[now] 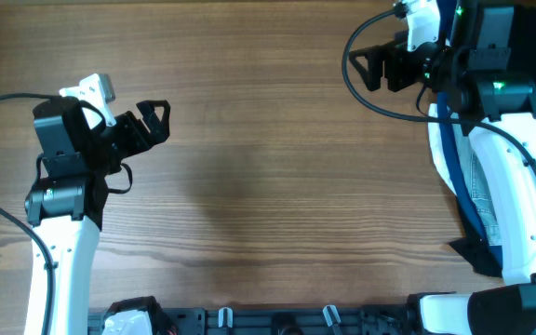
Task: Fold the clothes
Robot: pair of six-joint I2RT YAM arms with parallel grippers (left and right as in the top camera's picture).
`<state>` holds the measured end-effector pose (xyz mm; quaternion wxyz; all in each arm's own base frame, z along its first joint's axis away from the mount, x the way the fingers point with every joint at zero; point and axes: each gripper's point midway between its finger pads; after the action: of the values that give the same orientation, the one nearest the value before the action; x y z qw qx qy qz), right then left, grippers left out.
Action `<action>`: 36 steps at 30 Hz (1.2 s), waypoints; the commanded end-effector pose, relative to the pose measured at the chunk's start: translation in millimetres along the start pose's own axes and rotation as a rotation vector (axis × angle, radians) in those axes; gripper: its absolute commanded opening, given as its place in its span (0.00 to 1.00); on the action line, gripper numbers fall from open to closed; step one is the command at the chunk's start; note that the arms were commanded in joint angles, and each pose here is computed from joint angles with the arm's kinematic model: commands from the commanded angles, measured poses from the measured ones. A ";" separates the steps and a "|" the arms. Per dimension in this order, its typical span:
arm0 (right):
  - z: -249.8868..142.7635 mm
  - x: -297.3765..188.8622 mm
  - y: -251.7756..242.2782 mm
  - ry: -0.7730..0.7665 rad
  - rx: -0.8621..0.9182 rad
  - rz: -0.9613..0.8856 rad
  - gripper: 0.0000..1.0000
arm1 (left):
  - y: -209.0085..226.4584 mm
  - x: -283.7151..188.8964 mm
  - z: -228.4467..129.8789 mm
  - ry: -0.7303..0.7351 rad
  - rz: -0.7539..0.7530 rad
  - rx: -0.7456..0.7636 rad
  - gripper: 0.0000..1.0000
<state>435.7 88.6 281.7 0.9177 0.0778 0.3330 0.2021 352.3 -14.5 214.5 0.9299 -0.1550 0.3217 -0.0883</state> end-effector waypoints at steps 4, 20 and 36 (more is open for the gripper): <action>26.9 -16.1 -74.8 -0.113 0.057 -0.414 1.00 | 3.7 -1.4 7.1 -0.016 0.026 0.002 1.00; -35.6 -15.7 -247.0 0.004 0.317 -0.697 0.99 | 18.3 12.3 -2.1 0.028 0.076 -0.018 1.00; -144.2 15.1 -302.5 0.303 0.421 -0.606 0.88 | 24.1 23.8 -9.2 0.062 0.082 -0.033 1.00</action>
<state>450.1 -170.2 88.4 0.8476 0.1354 0.4989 -0.1198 361.9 -3.3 179.8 0.9162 -0.1547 0.3657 -0.0548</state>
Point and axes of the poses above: each gripper's point midway between its finger pads, its own x axis out along the fingers, its own y axis along the line the jaws close on, z = x × y, and after that the axes turned 12 degrees about x, right-handed
